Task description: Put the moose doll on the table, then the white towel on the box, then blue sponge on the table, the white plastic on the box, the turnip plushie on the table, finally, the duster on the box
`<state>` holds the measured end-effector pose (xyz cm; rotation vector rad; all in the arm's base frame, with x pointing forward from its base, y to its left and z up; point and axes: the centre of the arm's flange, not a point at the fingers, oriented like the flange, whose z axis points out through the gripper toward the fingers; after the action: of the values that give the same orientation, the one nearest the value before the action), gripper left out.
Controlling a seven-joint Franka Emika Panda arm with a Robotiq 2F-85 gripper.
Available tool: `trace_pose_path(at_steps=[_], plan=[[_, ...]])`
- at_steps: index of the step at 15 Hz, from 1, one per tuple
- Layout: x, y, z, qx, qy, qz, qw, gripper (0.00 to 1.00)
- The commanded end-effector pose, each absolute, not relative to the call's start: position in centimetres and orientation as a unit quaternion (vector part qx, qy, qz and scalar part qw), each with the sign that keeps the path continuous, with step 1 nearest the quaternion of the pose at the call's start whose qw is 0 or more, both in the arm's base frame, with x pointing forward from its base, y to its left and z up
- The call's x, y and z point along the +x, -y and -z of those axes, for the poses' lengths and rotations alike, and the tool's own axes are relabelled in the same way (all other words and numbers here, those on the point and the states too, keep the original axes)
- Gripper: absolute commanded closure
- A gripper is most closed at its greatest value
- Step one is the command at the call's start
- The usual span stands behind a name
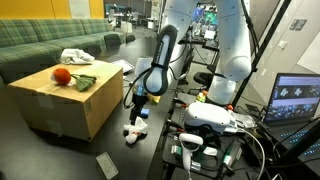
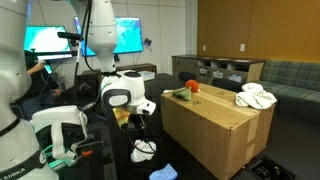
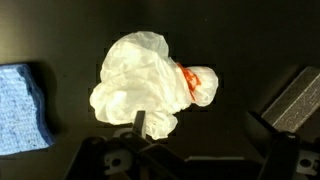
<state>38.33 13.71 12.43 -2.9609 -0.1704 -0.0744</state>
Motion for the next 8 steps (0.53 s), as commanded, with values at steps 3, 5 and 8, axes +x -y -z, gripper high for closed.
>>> trace_pose_path(at_steps=[3,5,8], plan=[[36.7,-15.0,-10.4,-0.996,0.048,0.029,0.064,0.0],[36.3,-15.9,-10.1,-0.997,0.054,0.022,0.059,0.0],[36.0,-17.3,-9.5,-0.996,0.064,0.026,0.055,0.0]])
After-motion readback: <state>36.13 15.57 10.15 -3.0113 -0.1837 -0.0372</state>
